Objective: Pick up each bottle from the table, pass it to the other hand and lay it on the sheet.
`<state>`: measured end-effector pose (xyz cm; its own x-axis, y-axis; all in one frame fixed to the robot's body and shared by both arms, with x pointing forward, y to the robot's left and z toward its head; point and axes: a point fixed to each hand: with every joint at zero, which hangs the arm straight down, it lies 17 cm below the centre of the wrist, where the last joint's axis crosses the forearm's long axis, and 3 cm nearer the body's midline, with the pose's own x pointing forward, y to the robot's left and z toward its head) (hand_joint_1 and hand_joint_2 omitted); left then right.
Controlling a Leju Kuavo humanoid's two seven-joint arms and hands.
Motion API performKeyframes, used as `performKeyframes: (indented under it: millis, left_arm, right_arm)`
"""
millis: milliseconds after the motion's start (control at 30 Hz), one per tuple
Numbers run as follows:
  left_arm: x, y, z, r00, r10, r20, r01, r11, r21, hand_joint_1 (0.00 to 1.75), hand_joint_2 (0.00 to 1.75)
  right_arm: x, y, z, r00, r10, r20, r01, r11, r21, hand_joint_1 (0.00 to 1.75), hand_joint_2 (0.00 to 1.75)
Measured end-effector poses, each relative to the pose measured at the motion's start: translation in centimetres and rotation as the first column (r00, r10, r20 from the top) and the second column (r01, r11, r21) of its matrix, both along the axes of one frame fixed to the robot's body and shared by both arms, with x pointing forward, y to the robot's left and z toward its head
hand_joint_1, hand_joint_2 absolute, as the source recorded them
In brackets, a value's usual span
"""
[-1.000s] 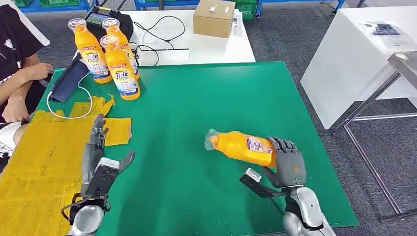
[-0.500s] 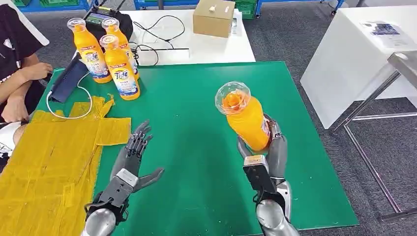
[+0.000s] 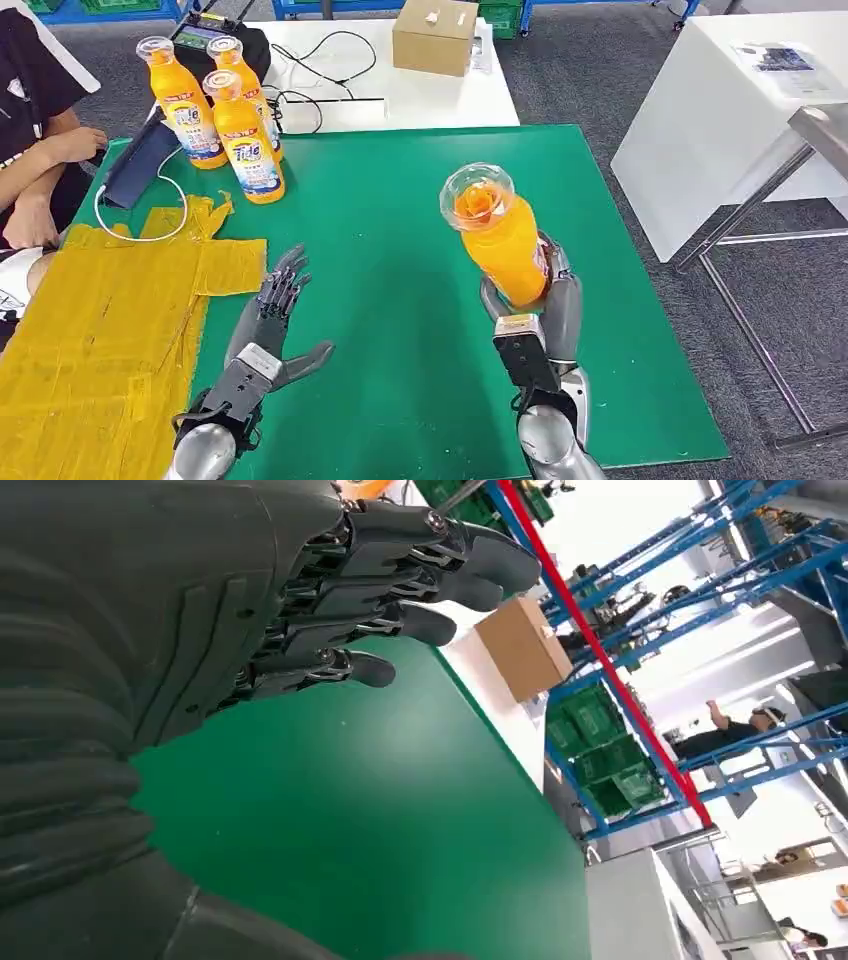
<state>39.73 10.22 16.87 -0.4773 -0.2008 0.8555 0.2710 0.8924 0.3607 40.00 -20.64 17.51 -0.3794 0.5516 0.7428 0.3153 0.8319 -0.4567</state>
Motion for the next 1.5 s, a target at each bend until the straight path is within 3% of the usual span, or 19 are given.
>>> performKeyframes:
  millis: [100, 300, 400, 500, 533, 733, 1000, 1033, 1067, 1500]
  left_arm:
    - [-0.3, -0.6, 0.2, 0.999, -0.035, -0.01, 0.034, 0.999, -0.026, 0.0, 1.75]
    - [-1.1, -3.0, 2.7, 0.988, -0.153, 0.009, 0.153, 0.983, -0.104, 0.0, 1.75]
    - [-1.3, -3.8, 4.3, 0.982, -0.181, 0.045, 0.185, 0.975, -0.121, 0.0, 1.75]
    - [-1.3, -4.6, 6.0, 0.979, -0.164, 0.12, 0.174, 0.981, -0.08, 0.0, 1.75]
    - [-1.3, -4.9, 6.4, 0.977, -0.166, 0.13, 0.177, 0.981, -0.076, 0.0, 1.75]
    - [-1.2, -4.9, 6.7, 0.978, -0.152, 0.142, 0.163, 0.984, -0.072, 0.0, 1.75]
    - [-0.9, -4.1, 7.1, 0.979, -0.099, 0.177, 0.113, 0.991, -0.07, 0.0, 1.75]
    - [-0.9, -4.0, 7.2, 0.978, -0.082, 0.194, 0.096, 0.993, -0.064, 0.26, 1.75]
    - [-0.9, -3.8, 7.3, 0.976, -0.066, 0.207, 0.081, 0.995, -0.062, 1.75, 1.75]
    - [-1.0, -3.1, 7.4, 0.973, -0.013, 0.23, 0.031, 0.997, -0.075, 1.75, 1.75]
  right_arm:
    - [-0.1, 1.3, 0.0, 0.998, 0.068, -0.006, -0.067, 0.997, 0.045, 1.75, 1.75]
    - [-0.4, 8.4, 0.1, 0.948, 0.318, -0.019, -0.31, 0.934, 0.175, 1.75, 1.75]
    - [-1.0, 13.4, -1.0, 0.887, 0.458, -0.062, -0.44, 0.878, 0.19, 1.75, 1.75]
    - [-3.3, 20.9, -2.8, 0.745, 0.652, -0.144, -0.637, 0.759, 0.138, 1.75, 1.75]
    - [-4.1, 22.7, -3.3, 0.716, 0.68, -0.158, -0.667, 0.733, 0.132, 1.75, 1.75]
    - [-4.5, 25.3, -4.0, 0.668, 0.721, -0.184, -0.712, 0.691, 0.125, 1.75, 1.75]
    - [-4.1, 26.1, -4.1, 0.649, 0.735, -0.196, -0.729, 0.675, 0.115, 1.75, 1.75]
    - [-4.1, 26.2, -4.1, 0.647, 0.736, -0.198, -0.731, 0.673, 0.111, 1.75, 1.75]
    - [-4.1, 26.3, -4.1, 0.647, 0.736, -0.198, -0.733, 0.672, 0.105, 1.75, 1.75]
    - [-3.8, 26.6, -5.2, 0.639, 0.735, -0.228, -0.739, 0.669, 0.082, 1.75, 1.75]
